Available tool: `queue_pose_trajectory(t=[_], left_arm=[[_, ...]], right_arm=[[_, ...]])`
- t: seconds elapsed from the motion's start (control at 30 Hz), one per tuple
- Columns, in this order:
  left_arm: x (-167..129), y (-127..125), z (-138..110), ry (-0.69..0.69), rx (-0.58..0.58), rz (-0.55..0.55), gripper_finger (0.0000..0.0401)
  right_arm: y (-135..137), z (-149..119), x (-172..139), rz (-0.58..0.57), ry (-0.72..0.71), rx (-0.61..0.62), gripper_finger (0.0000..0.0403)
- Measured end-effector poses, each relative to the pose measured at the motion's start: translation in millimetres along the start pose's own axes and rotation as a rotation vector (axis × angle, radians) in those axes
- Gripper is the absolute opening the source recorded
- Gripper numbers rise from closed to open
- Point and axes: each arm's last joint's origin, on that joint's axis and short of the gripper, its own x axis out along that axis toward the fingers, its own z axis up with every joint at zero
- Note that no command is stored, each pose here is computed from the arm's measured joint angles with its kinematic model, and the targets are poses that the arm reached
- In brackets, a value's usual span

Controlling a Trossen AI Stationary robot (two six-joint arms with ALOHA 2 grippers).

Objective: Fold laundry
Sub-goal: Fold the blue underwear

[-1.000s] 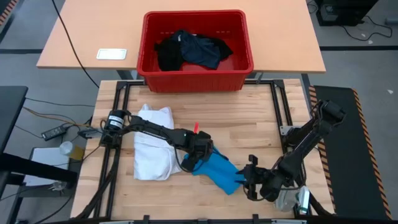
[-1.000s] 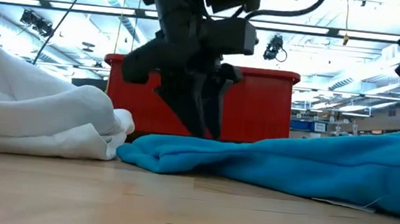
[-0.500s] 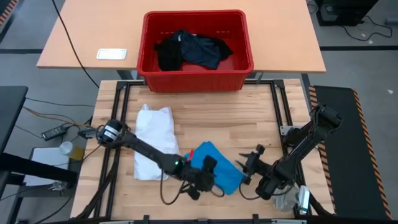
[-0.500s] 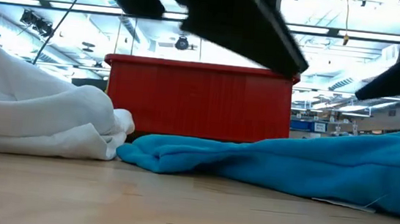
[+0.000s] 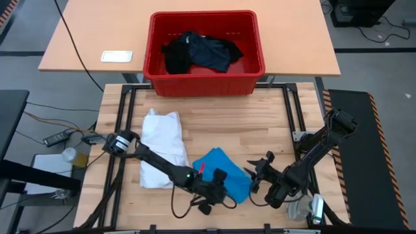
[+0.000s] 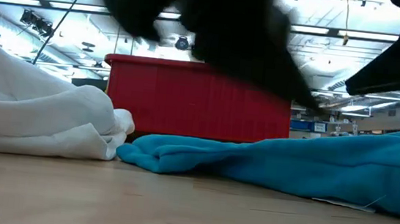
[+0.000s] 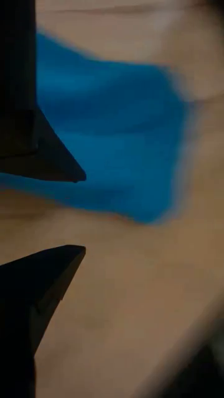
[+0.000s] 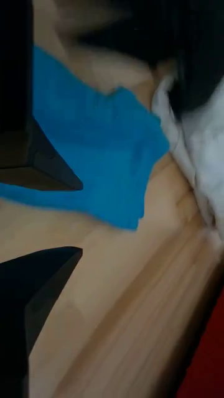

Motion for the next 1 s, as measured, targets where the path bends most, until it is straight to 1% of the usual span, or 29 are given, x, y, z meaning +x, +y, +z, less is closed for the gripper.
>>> queue_pose_trajectory(t=[0.13,0.2,0.27,0.3,0.53,0.57,0.67,0.73,0.8,0.87,1.0], left_arm=[[-15.8,0.0,-16.2,0.227,-0.048,0.04,0.0182],[-20.9,-0.9,-21.7,0.298,-0.07,0.031,0.0182],[-24.2,-4.9,-26.3,0.354,-0.064,0.02,0.0182],[-25.0,-6.9,-27.9,0.369,-0.063,0.014,0.0182],[-25.3,-17.4,-21.3,0.305,-0.013,-0.131,0.0182],[-25.4,-16.8,-22.3,0.315,-0.01,-0.134,0.0182],[-25.3,-6.1,-30.4,0.39,-0.025,-0.125,0.0182],[-25.2,4.9,-37.2,0.452,-0.056,-0.109,0.0182],[-24.5,17.3,-42.7,0.494,-0.111,-0.088,0.0182],[-23.4,30.3,-47.4,0.523,-0.173,-0.064,0.0182],[-18.0,58.6,-58.4,0.547,-0.228,-0.019,0.0182]], right_arm=[[10.3,3.2,-2.0,0.069,-0.025,-0.026,0.0162],[12.3,6.9,0.6,0.072,-0.046,-0.042,0.0162],[12.9,9.9,4.1,0.069,-0.052,-0.046,0.0162],[12.8,10.8,5.5,0.069,-0.048,-0.045,0.0162],[10.6,13.6,11.6,0.056,-0.029,-0.064,0.0162],[10.5,13.7,11.7,0.054,-0.032,-0.071,0.0162],[10.9,13.8,11.5,0.056,-0.034,-0.079,0.0162],[11.2,13.9,11.4,0.058,-0.035,-0.077,0.0162],[11.1,13.9,11.4,0.057,-0.035,-0.078,0.0162],[11.1,14.0,11.4,0.056,-0.037,-0.078,0.0162],[11.1,14.1,11.4,0.055,-0.039,-0.081,0.0162]])
